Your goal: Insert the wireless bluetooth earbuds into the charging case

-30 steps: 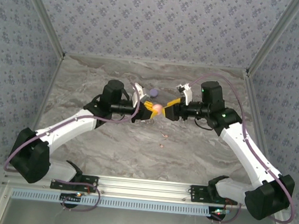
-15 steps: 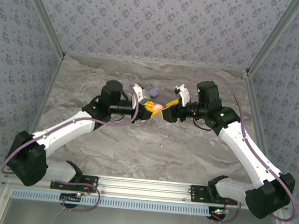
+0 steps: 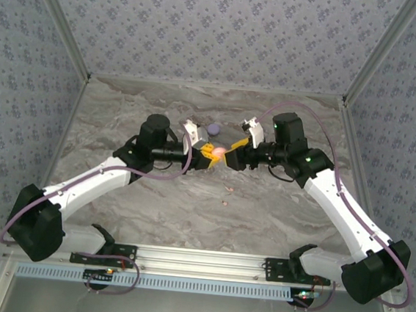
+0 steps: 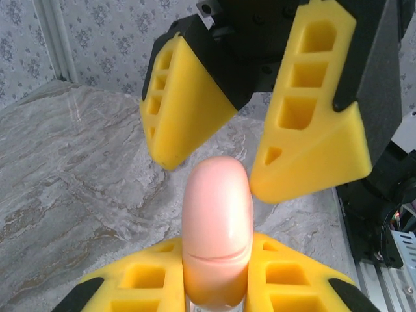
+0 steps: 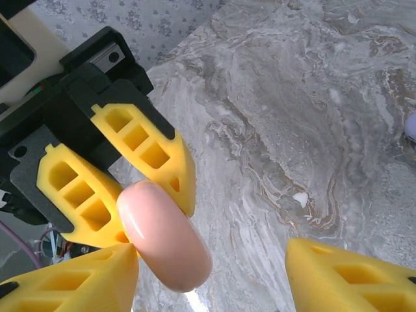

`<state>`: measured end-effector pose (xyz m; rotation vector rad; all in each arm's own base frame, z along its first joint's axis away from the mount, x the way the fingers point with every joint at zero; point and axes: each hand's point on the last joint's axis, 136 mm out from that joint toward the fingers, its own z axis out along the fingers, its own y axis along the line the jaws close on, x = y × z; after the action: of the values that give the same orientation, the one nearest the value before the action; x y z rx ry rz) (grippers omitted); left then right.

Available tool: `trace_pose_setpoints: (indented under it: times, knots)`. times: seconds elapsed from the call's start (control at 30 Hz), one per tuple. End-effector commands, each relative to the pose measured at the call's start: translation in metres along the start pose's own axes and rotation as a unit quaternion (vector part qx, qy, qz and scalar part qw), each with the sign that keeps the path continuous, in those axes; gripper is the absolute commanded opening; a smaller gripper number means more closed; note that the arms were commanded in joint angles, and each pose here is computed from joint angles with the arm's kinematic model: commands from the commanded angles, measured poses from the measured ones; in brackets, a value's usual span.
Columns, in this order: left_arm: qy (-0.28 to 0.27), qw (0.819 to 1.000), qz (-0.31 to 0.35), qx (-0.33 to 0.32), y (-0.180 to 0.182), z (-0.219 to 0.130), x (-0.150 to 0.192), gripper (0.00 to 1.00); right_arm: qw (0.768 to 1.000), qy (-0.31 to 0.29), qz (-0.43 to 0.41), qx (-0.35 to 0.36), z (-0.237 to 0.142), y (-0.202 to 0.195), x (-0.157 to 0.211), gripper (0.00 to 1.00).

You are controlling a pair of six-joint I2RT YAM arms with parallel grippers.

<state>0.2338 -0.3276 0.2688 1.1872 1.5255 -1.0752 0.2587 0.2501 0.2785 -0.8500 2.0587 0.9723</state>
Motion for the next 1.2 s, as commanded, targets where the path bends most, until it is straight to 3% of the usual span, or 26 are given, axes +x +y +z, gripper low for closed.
trace_pose_setpoints:
  times: [0.0, 0.53, 0.8, 1.17]
  knots:
    - [-0.026, 0.998, 0.042, 0.031, -0.021, -0.006, -0.019, 0.14, 0.999, -0.013, -0.003, 0.038, -0.004, -0.011, -0.012, 0.63]
    - [-0.024, 0.998, 0.041, 0.034, -0.024, -0.006, -0.015, 0.14, 0.998, -0.019, 0.01, 0.057, -0.007, -0.02, -0.014, 0.64]
    - [-0.017, 1.0, 0.019, -0.019, -0.003, -0.003, -0.007, 0.14, 0.998, -0.027, 0.004, 0.062, -0.015, -0.016, -0.016, 0.65]
    - [-0.02, 0.998, -0.029, -0.056, 0.019, -0.002, 0.005, 0.14, 0.99, 0.009, 0.059, 0.132, -0.016, -0.055, 0.016, 0.65]
